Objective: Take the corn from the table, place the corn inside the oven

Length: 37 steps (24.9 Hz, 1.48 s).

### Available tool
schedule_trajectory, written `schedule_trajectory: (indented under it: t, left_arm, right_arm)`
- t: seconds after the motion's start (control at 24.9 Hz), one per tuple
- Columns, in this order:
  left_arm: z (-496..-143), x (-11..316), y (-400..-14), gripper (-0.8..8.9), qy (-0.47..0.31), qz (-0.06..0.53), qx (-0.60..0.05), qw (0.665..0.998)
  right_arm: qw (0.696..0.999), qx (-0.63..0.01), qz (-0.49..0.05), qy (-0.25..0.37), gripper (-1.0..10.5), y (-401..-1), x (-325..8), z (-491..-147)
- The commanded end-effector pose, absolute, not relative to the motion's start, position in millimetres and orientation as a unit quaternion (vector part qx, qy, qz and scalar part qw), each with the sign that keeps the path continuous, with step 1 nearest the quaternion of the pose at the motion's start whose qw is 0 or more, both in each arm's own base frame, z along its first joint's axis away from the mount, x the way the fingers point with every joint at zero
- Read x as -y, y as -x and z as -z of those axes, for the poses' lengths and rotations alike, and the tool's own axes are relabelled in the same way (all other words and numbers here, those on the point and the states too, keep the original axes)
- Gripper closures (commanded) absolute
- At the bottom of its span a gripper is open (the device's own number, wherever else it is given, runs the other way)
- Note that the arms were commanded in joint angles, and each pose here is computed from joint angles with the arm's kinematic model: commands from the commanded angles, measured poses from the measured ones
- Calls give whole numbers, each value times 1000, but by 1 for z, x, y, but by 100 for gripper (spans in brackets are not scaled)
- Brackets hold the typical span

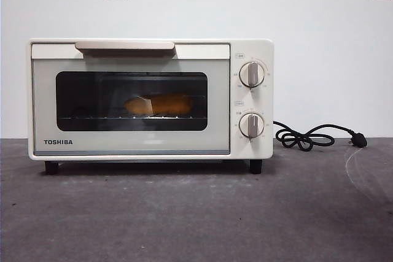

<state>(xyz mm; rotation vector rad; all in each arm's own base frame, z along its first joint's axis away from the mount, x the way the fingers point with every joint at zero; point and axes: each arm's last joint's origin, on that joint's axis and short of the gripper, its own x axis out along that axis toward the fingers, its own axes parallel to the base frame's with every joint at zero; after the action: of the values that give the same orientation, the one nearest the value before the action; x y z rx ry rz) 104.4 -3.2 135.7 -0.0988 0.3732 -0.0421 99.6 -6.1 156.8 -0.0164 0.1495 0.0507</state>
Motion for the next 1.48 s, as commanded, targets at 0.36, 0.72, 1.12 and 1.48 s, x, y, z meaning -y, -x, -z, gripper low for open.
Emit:
schedule_trajectory:
  t: [0.36,0.72,1.12,1.48]
  left_arm:
    - [-134,3,-105,817,50,21,-184,982]
    - [-134,3,-105,817,50,21,-183,982]
    - [-135,3,-104,817,49,22,-179,982]
    - [-152,3,-96,817,49,31,-74,996]
  right_arm:
    - [996,-86,-5,2,947,-95,7,-151]
    - [996,-86,-5,3,947,-96,7,-151]
    - [996,-86,-5,3,947,-96,7,-151]
    - [996,-85,-4,3,947,-96,7,-151]
